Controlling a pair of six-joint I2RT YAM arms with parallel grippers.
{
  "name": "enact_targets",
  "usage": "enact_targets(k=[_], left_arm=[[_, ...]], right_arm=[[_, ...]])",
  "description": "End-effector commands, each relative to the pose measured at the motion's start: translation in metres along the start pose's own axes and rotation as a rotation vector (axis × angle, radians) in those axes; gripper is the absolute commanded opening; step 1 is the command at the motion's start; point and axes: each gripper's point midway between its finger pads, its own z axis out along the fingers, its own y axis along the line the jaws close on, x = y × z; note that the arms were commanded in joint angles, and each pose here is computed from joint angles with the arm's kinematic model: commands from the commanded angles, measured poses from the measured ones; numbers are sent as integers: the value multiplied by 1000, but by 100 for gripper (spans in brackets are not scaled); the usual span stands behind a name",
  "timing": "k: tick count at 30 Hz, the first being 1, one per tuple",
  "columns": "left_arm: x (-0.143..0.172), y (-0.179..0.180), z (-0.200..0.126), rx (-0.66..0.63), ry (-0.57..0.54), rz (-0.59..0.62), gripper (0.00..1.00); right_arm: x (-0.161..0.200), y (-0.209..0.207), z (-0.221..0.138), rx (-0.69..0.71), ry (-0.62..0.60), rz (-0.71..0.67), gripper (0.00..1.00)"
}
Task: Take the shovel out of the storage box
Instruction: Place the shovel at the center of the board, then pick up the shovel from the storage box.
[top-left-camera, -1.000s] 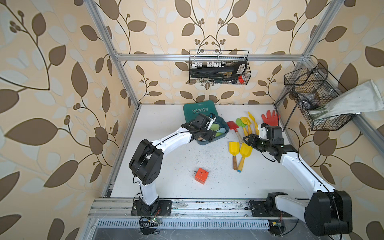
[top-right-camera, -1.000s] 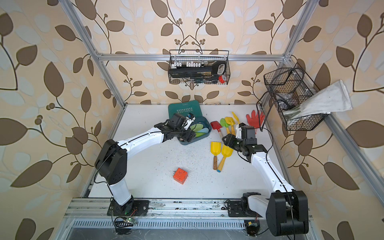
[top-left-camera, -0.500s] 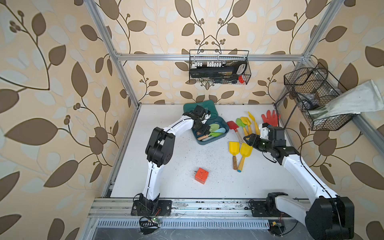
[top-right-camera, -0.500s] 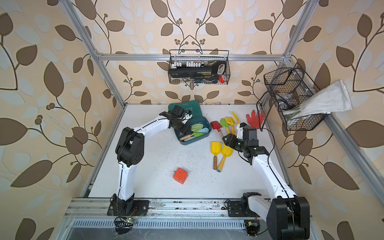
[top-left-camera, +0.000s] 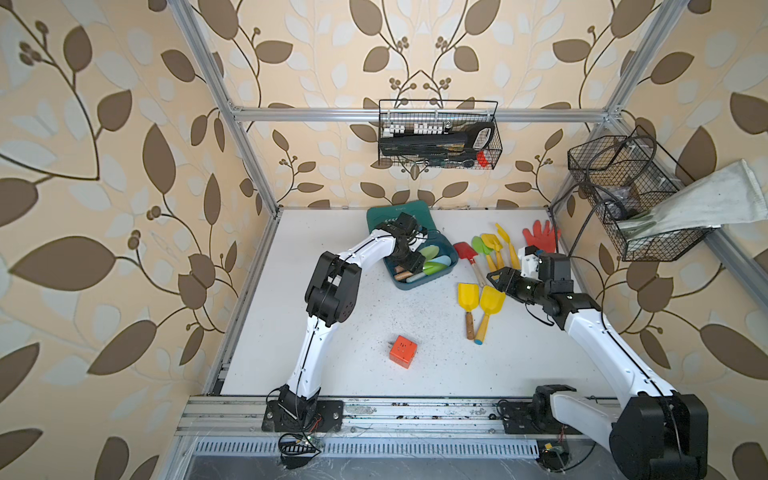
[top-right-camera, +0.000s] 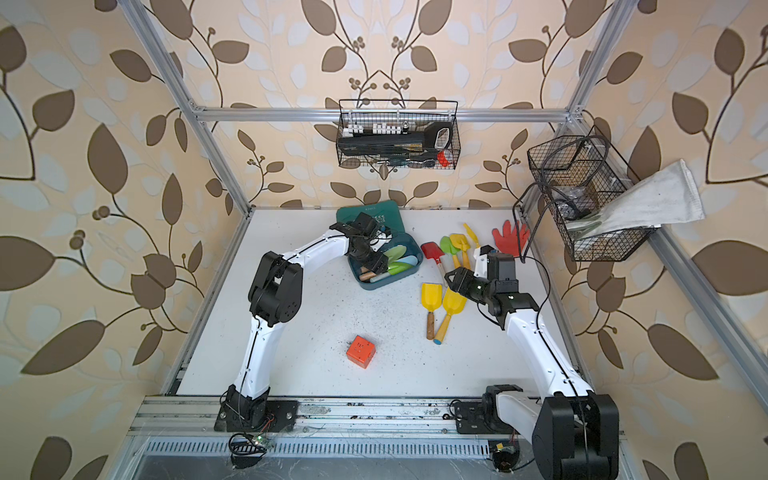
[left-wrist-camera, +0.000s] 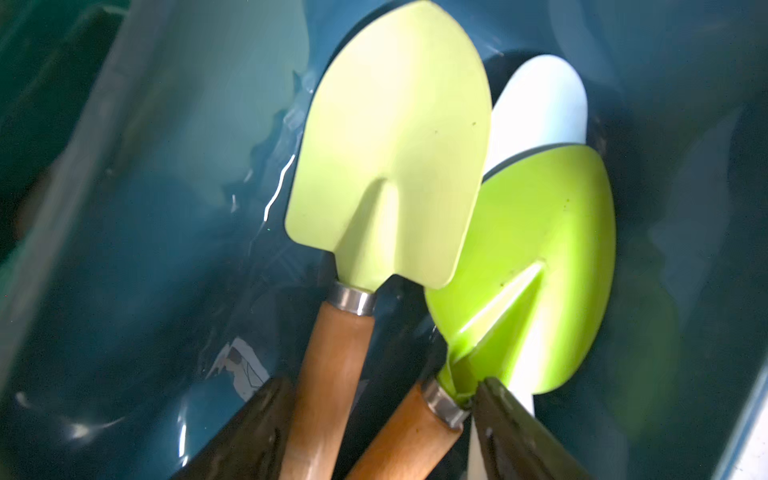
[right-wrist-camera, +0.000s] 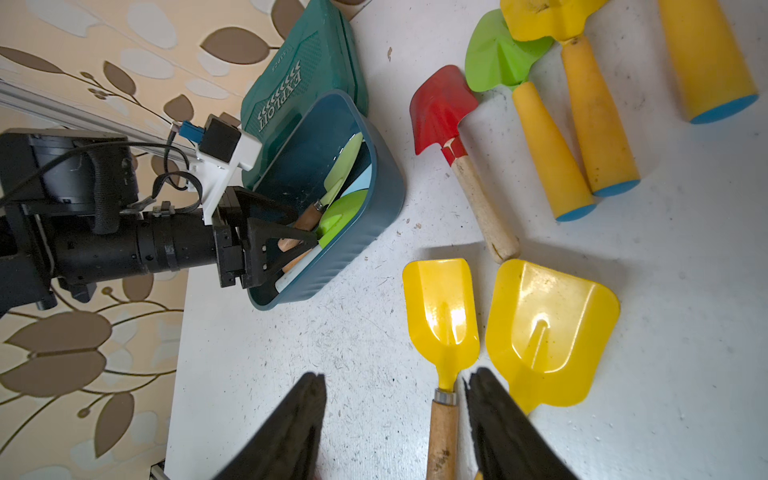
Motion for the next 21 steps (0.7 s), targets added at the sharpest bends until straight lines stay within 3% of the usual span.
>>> enact_targets(k=[1, 7, 21], left_arm=[[30, 7, 27, -20, 112, -1, 72], [31, 2, 24, 1, 91, -10, 71], [-1, -30, -65, 86, -142, -77, 71]], right_arm=[[5, -1, 2, -21, 15, 13, 58], [5, -1, 3, -29, 19, 19, 58], [5, -4, 4, -21, 16, 23, 58]])
